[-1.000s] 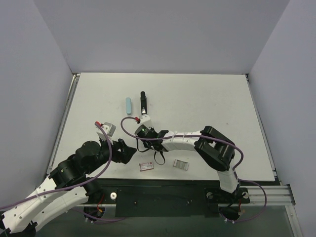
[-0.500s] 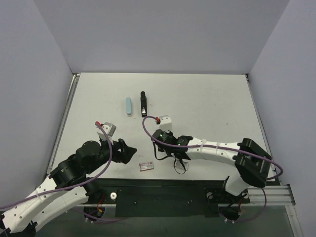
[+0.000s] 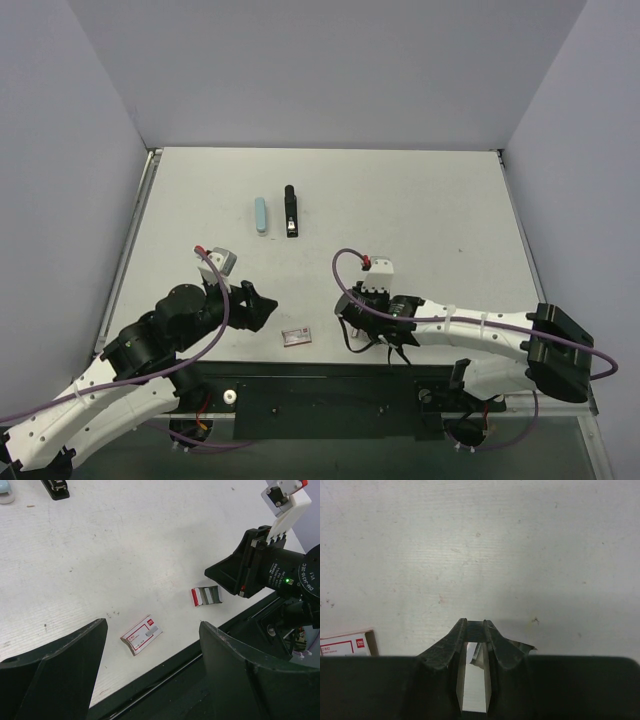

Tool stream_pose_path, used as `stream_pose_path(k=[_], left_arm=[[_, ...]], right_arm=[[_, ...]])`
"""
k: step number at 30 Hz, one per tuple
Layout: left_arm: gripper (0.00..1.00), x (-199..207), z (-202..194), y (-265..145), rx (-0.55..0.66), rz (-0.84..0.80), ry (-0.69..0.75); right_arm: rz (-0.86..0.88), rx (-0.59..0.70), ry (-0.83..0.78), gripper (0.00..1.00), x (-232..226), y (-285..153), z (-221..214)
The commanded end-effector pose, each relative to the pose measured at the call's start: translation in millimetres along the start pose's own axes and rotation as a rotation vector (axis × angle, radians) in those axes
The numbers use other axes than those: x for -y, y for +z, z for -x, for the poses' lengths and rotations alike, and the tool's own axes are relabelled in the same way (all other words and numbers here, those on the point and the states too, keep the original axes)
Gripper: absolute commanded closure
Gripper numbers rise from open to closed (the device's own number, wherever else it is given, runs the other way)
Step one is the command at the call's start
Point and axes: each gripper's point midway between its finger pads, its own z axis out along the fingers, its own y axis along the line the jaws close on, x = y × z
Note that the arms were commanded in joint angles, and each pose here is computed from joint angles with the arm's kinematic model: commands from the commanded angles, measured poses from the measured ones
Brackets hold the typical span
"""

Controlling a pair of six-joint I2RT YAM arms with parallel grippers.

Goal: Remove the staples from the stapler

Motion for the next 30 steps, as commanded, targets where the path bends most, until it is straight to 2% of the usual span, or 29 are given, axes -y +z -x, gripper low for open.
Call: stream_pose_path(k=[1, 13, 30], left_arm=[[0.15, 8, 14, -3, 0.034, -0.022, 0.002], [0.15, 7, 10, 1, 0.02, -0.019, 0.008], [0.15, 9, 10, -1, 0.024, -0.03, 0.005]], right_arm=[[-0.079, 0.027, 0.075, 0.98, 28, -6, -6], [-0.1, -0.017, 0.149, 0.98, 36, -3, -29], [-0.123, -0.054, 0.147, 0.98, 26, 2, -41]])
